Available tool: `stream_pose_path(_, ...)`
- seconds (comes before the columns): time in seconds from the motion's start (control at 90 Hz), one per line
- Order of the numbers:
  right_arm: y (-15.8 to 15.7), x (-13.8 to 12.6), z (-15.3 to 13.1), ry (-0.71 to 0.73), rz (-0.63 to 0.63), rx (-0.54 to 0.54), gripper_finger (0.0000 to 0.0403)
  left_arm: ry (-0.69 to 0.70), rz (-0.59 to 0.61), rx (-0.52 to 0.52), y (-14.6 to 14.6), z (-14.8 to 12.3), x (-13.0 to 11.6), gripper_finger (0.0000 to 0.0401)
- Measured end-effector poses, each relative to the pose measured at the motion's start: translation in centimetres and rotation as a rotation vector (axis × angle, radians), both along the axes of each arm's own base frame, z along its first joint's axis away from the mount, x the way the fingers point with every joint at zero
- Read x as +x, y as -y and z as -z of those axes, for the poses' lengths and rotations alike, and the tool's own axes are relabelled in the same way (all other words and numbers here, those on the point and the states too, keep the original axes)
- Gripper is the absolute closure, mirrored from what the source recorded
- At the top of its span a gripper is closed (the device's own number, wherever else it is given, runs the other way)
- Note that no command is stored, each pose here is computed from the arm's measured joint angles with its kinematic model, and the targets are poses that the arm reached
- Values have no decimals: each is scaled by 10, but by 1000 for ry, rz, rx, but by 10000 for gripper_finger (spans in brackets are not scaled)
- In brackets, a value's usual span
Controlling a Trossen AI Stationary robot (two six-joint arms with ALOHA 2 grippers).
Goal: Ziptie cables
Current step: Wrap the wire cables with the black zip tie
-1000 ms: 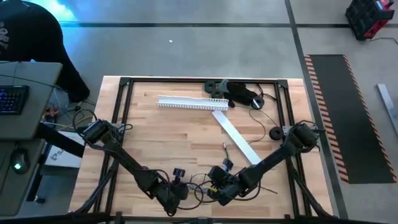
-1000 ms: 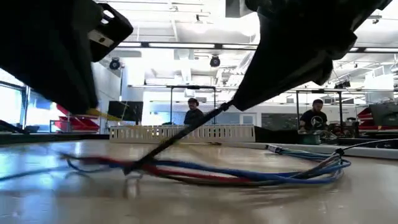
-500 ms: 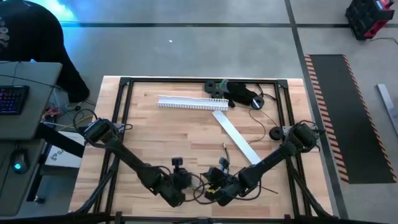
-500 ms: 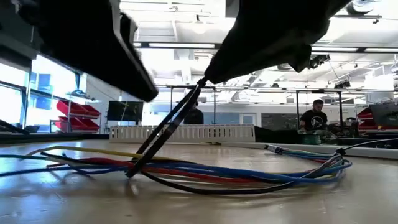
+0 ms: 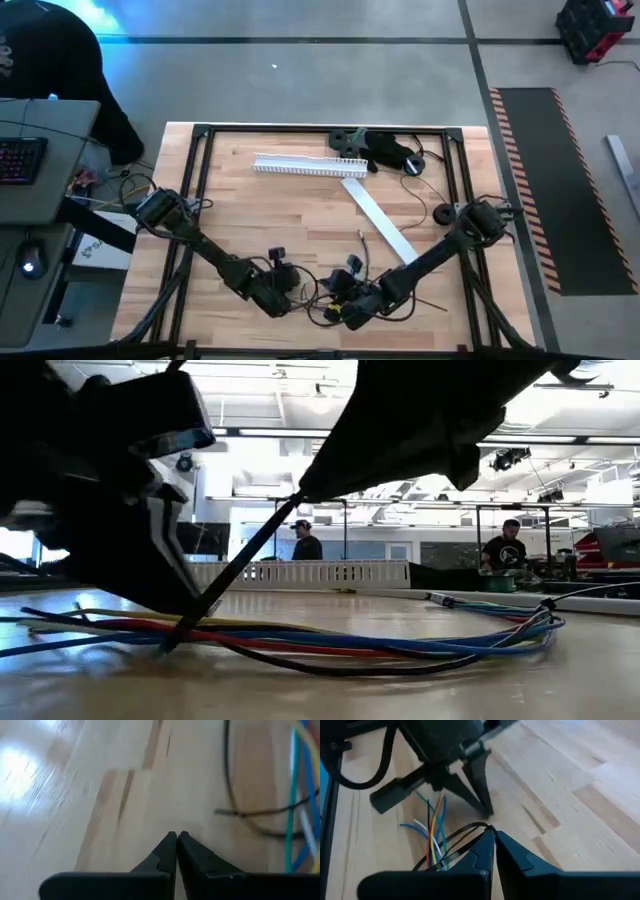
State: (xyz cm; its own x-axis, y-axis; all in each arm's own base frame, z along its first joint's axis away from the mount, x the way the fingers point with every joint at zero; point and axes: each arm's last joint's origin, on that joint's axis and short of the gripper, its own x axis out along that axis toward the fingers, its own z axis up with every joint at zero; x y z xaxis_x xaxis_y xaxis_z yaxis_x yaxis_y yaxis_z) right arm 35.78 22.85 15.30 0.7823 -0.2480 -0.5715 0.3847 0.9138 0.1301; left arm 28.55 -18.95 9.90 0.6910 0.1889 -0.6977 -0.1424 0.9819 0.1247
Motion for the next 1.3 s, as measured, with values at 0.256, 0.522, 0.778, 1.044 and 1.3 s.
stream_pose_path(0.256,0,0,0,-3,-4,2,403,123,150,-144,-4,9,-3,401)
stream_pose_path(0.522,0,-1,1,-12,-8,0,403,125,335,-321,5,6,-2,401)
stream_pose_path(0.778,0,-1,1,-20,-6,-7,403,226,393,-308,7,-3,4,401)
stream_pose_path(1.044,1,-2,2,-30,-6,-13,403,170,367,-248,0,3,3,401)
stream_pose_path(1.3,1,-3,3,-46,-11,-2,403,70,304,-110,-3,-2,-11,401)
